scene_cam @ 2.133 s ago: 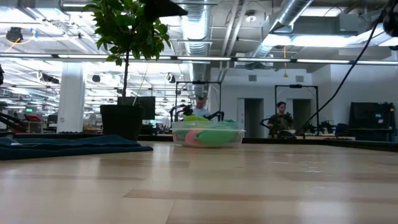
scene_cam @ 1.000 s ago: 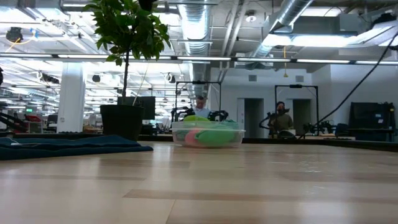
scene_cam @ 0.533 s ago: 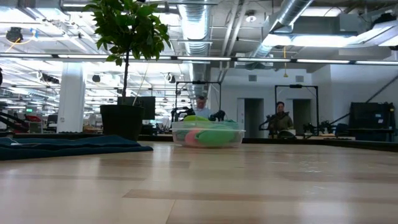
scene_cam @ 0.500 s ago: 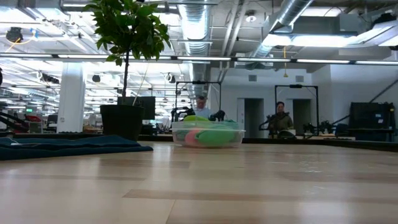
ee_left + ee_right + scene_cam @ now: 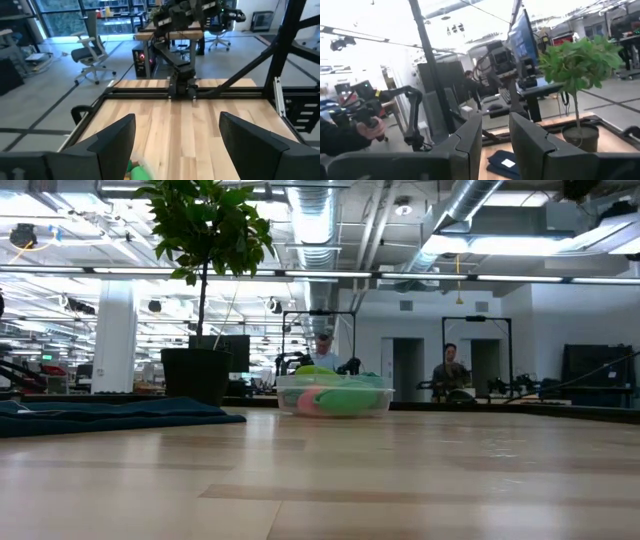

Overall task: Pick and placing Produce into tupperware
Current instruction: Return to Home Position

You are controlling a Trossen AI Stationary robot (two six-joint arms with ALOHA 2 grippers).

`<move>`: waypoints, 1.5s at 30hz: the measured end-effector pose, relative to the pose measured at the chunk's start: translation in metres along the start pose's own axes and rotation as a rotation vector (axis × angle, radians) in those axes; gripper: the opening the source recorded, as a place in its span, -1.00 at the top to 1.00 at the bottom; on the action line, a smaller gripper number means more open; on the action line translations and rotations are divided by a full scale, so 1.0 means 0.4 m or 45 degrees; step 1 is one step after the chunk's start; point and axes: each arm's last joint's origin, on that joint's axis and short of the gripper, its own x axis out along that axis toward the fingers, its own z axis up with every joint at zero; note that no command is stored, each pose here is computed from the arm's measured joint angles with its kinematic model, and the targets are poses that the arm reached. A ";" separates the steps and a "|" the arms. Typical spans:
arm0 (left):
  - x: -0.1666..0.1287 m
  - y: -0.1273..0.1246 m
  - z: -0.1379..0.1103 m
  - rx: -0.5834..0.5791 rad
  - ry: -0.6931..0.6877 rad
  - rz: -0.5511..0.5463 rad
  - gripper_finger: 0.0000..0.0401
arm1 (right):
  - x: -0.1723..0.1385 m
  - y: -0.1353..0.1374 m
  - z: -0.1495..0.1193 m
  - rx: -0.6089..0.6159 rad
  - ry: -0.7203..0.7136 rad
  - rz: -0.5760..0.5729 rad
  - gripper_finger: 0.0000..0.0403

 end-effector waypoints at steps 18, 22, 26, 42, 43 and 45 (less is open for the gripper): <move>-0.008 0.005 0.004 0.037 -0.011 0.063 -0.39 | 0.033 -0.005 -0.133 0.146 0.021 0.024 0.54; -0.008 0.005 0.004 0.029 -0.013 0.063 -0.39 | 0.047 -0.004 -0.150 0.167 0.054 0.045 0.54; -0.008 0.005 0.005 0.020 -0.020 0.064 -0.39 | 0.070 -0.007 -0.173 0.209 0.100 0.082 0.54; -0.011 -0.011 0.011 -0.039 -0.048 0.021 -0.39 | 0.066 -0.077 -0.180 0.171 0.163 0.104 0.54; -0.012 -0.014 0.010 -0.041 -0.044 0.016 -0.39 | 0.064 -0.081 -0.183 0.180 0.185 0.099 0.54; -0.013 -0.018 0.009 -0.043 -0.039 0.024 -0.39 | 0.057 -0.087 -0.192 0.188 0.231 0.081 0.54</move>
